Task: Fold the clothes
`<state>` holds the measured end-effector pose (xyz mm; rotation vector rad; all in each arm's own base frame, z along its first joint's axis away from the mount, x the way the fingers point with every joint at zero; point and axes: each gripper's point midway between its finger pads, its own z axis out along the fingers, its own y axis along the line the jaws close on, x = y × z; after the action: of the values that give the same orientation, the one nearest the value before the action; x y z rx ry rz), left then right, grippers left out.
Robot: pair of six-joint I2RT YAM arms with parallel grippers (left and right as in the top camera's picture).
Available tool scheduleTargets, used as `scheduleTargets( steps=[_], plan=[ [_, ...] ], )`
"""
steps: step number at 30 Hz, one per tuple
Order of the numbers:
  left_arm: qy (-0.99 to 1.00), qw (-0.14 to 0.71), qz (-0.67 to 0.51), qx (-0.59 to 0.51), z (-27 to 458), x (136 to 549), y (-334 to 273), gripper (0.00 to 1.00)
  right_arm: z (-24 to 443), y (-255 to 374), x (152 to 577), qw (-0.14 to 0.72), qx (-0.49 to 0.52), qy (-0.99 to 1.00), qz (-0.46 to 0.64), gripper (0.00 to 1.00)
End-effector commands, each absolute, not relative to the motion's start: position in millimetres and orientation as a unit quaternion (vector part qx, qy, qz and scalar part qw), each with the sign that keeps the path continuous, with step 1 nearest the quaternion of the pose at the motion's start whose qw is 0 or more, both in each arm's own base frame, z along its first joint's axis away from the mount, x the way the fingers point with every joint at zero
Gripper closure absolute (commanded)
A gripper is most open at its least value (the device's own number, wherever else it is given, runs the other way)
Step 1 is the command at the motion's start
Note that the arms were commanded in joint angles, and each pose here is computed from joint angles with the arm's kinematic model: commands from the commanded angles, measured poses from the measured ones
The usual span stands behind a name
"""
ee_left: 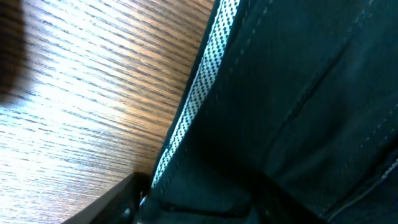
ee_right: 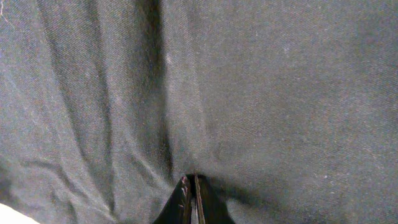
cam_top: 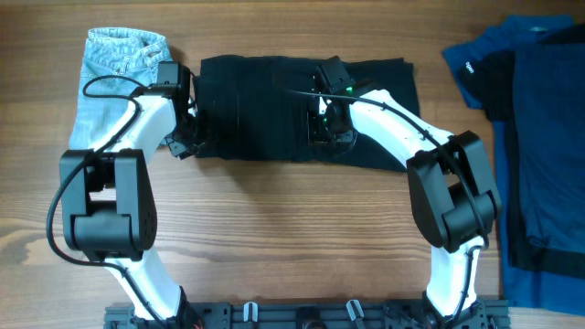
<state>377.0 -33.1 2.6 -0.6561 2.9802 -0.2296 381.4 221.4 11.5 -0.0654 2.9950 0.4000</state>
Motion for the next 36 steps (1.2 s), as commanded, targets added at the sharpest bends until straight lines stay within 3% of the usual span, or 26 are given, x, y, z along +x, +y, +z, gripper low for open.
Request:
scheduleTargets(
  steps=[1, 9, 12, 13, 16, 22, 28, 36],
  plan=[
    [0.975, 0.021, -0.069, -0.212, -8.6, 367.8, -32.5, 0.33, -2.7, 216.0, 375.5, 0.042, -0.011, 0.992, 0.119, 0.96],
    [0.975, 0.012, -0.067, -0.210, -9.0, 363.3, -34.8, 0.36, -10.2, 215.1, 373.5, 0.034, -0.010, 0.993, 0.115, 0.96],
    [0.977, 0.009, -0.066, -0.203, -9.1, 361.3, -40.6, 0.54, -10.2, 215.1, 373.5, 0.034, -0.010, 0.993, 0.115, 0.96],
    [0.978, 0.007, -0.066, -0.198, -9.1, 360.1, -45.0, 0.70, -10.2, 215.1, 373.5, 0.034, -0.010, 0.993, 0.115, 0.96],
    [0.980, 0.005, -0.065, -0.185, -9.0, 358.3, -52.4, 0.96, -10.2, 215.1, 373.5, 0.034, -0.010, 0.993, 0.115, 0.96],
    [0.980, 0.034, -0.061, -0.184, 17.1, 370.6, -48.5, 0.96, 6.0, 229.1, 372.3, 0.030, -0.075, 0.983, 0.165, 0.96],
    [0.981, 0.083, -0.073, -0.158, 63.0, 383.0, -49.8, 0.95, 51.4, 214.9, 386.0, 0.055, -0.036, 0.982, 0.176, 0.96],
    [0.976, 0.128, -0.084, -0.155, 93.2, 390.0, -50.3, 0.94, 35.7, 216.9, 360.5, 0.013, -0.017, 0.985, 0.173, 0.96]
  ],
)
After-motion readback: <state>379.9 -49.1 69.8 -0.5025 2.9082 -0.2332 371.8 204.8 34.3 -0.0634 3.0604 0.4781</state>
